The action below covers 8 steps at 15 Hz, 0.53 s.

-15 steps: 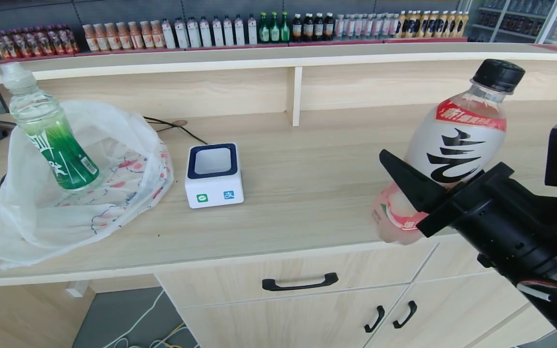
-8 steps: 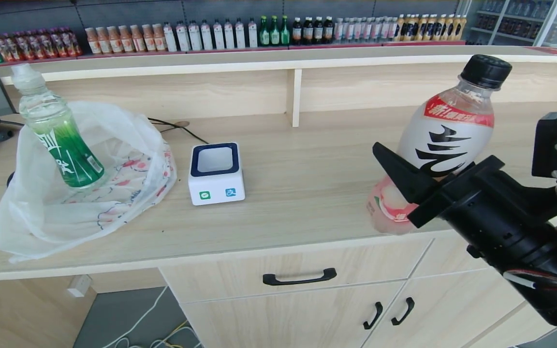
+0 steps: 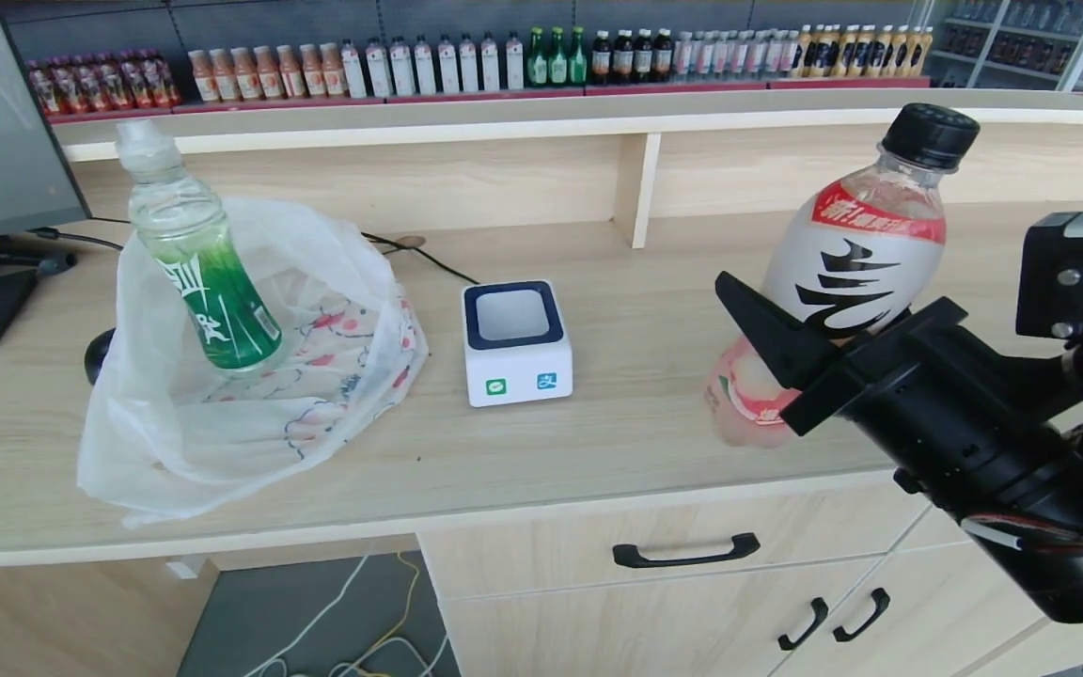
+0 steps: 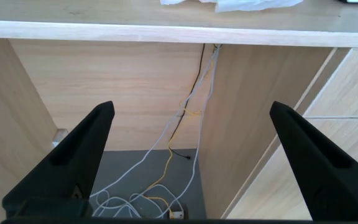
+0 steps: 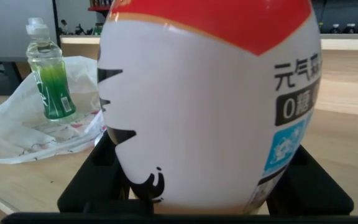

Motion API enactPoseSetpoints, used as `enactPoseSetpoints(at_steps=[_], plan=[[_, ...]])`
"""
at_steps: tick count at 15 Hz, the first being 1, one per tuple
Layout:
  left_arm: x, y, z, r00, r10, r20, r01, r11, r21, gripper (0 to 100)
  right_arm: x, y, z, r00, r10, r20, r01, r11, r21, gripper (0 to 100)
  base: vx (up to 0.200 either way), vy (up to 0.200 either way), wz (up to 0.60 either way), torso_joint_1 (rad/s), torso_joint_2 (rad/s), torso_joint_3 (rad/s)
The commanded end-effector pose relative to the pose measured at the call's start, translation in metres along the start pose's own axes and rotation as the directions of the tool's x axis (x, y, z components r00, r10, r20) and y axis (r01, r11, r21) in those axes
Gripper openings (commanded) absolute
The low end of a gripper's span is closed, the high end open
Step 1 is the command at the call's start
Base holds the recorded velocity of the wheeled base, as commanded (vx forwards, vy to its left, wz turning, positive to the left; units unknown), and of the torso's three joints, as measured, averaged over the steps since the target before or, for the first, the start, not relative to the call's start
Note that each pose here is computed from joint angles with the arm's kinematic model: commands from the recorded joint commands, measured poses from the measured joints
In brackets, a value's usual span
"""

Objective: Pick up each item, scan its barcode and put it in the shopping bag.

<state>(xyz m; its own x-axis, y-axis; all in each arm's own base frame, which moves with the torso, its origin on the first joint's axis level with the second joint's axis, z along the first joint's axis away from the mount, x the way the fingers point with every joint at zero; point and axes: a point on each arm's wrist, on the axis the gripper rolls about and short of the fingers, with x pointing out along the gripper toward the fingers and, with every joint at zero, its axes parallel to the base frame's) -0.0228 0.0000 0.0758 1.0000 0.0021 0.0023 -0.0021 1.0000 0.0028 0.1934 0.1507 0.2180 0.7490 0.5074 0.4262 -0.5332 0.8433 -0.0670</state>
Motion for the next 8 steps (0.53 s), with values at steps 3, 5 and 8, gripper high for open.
enactPoseSetpoints(at_steps=[3,5,8], plan=[[0.0000,0.0000,0.0000,1.000,0.001,0.001,-0.001,1.000,0.000,100,-0.0012,-0.0003,0.0038,1.000,0.001,0.013,-0.001,1.000,0.000,0,0.000,0.200,0.00,0.001,0.00,0.004],[0.0000,0.0000,0.0000,1.000,0.001,0.001,-0.001,1.000,-0.001,100,-0.0017,-0.0006,0.0065,1.000,0.000,0.022,0.000,1.000,0.010,0,0.000,0.200,0.00,0.005,0.00,0.000],[0.0000,0.0000,0.0000,1.000,-0.001,0.001,0.001,1.000,-0.001,100,-0.0043,-0.0011,0.0101,1.000,-0.001,0.031,0.001,1.000,0.011,0,0.000,0.200,0.00,-0.001,0.00,-0.001]])
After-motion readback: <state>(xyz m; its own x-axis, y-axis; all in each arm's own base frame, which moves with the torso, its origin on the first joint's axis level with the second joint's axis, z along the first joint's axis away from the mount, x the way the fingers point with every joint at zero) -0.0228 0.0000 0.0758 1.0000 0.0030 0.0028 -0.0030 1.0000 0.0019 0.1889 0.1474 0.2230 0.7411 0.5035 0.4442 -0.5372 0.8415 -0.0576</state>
